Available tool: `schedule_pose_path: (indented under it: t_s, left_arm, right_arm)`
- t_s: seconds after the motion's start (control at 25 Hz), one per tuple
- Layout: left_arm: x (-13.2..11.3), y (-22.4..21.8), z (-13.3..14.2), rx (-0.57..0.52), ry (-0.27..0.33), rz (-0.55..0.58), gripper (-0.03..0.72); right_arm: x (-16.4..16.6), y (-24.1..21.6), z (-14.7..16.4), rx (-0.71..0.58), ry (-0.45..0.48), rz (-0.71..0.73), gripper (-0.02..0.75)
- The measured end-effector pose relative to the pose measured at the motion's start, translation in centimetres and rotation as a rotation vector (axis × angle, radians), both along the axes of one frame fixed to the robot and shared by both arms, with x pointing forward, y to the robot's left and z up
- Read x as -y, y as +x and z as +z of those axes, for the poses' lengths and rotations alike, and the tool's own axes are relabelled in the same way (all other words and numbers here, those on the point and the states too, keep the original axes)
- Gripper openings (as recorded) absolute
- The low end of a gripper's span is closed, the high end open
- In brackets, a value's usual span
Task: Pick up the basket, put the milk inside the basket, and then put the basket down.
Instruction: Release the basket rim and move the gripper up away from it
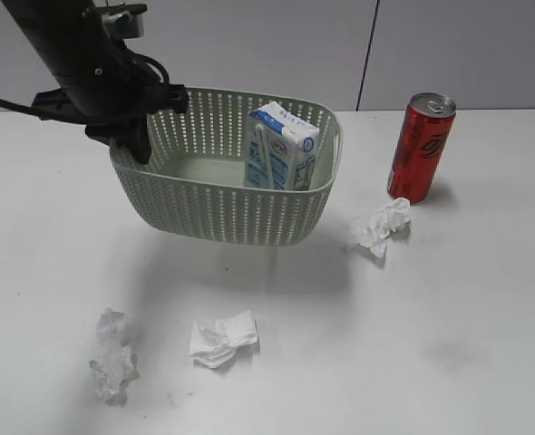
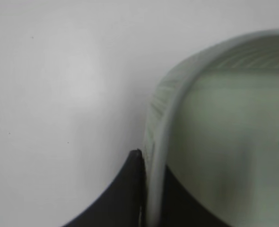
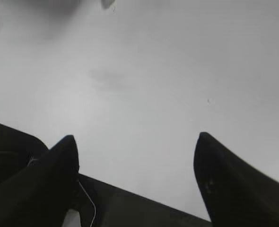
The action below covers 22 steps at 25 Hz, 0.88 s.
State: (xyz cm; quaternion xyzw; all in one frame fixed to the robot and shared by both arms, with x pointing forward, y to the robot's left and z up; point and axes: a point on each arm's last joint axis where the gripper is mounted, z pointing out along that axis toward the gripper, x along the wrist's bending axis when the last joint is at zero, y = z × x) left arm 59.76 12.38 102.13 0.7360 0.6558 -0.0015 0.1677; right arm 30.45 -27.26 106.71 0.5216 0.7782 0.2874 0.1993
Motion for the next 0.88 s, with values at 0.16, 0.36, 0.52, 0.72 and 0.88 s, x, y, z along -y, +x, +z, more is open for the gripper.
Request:
schedule_pose_path:
  t_s: [0.16,0.36,0.52,0.72,0.88]
  left_arm:
    - [0.0,0.0,0.0,-0.001,-0.002,0.001,-0.015]
    - [0.0,0.0,0.0,-0.001,-0.003,0.001,-0.015]
    - [0.0,0.0,0.0,-0.002,-0.003,0.001,-0.015]
    - [0.0,0.0,0.0,-0.002,-0.004,0.001,-0.015]
    - [0.0,0.0,0.0,-0.002,-0.003,0.001,-0.015]
  right_arm:
    - [0.9,-2.4,-1.5,0.080,0.031,0.000,0.574]
    - [1.2,-3.1,-1.6,0.118,0.046,0.000,0.574]
    - [1.2,-3.0,-1.6,0.118,0.046,0.000,0.574]
    - [1.2,-3.1,-1.6,0.122,0.049,-0.001,0.574]
    - [1.6,-3.9,-1.5,0.177,0.068,-0.020,0.572]
